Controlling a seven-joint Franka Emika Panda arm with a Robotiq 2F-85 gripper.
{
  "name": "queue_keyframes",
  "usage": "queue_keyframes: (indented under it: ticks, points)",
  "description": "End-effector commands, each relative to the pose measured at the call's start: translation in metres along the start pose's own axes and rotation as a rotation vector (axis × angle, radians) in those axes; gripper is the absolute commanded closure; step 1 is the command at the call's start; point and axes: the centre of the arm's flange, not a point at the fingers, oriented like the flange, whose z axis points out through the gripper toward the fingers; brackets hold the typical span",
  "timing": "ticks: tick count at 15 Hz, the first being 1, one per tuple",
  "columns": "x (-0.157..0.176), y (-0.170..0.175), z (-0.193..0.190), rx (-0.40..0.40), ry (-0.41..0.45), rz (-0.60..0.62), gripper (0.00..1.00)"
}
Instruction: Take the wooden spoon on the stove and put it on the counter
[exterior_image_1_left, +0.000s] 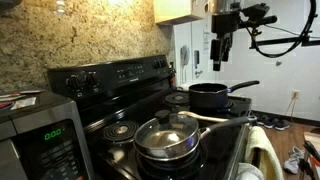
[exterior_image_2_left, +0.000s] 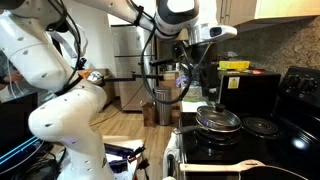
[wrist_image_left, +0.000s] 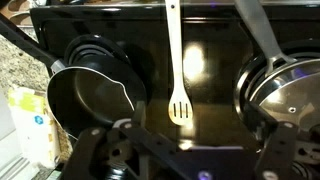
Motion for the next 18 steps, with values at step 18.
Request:
queue_keyframes:
  ticks: [18]
  points:
    - [-0.057,0.032,0.112,0.215,-0.257,0.130,0.00]
